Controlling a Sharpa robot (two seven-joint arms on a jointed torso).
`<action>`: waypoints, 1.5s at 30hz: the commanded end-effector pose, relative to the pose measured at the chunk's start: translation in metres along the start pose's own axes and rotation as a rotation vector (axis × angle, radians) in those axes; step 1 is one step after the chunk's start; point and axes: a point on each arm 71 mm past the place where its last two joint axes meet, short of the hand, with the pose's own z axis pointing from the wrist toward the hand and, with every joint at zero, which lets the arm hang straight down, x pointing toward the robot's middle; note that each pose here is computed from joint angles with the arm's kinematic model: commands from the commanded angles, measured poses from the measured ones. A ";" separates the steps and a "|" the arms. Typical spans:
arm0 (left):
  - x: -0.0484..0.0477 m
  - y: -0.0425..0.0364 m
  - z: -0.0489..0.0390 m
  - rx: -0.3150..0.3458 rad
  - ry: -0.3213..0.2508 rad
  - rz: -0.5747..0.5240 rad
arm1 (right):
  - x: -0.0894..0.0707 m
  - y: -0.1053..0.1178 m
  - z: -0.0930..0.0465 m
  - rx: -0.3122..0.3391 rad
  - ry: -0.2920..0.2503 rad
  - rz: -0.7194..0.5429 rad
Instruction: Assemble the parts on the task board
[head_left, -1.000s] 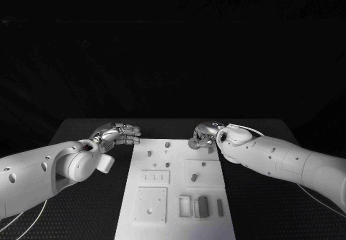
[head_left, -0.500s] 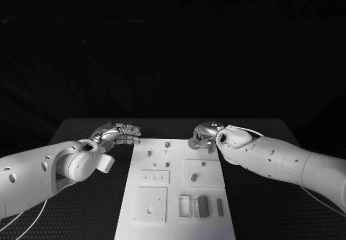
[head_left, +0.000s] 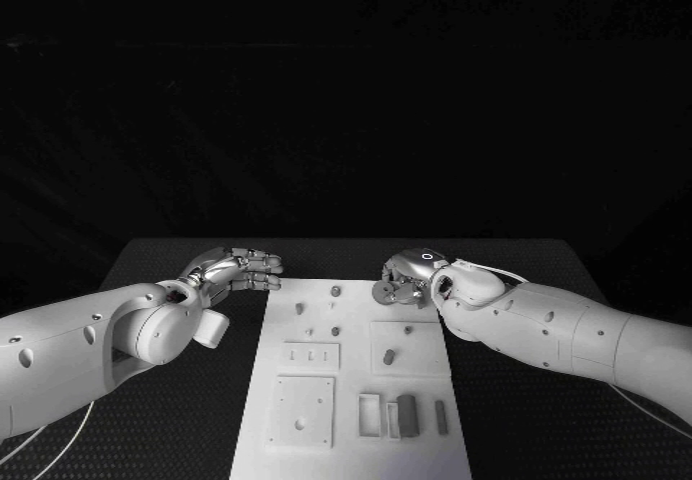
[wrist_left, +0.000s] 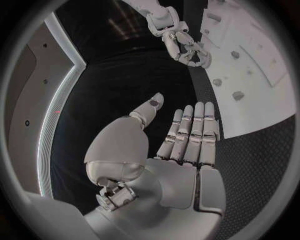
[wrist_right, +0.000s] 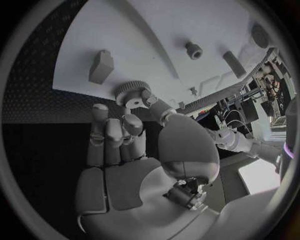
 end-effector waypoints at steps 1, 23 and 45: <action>0.0016 -0.0016 0.0000 0.014 0.010 0.002 | -0.010 0.004 0.001 0.003 -0.049 -0.013; 0.0041 -0.0022 0.0001 0.016 0.013 -0.002 | -0.023 0.091 0.008 -0.189 -0.097 -0.002; 0.0049 -0.0025 0.0015 0.014 0.016 -0.003 | 0.002 0.110 0.021 -0.181 -0.050 -0.011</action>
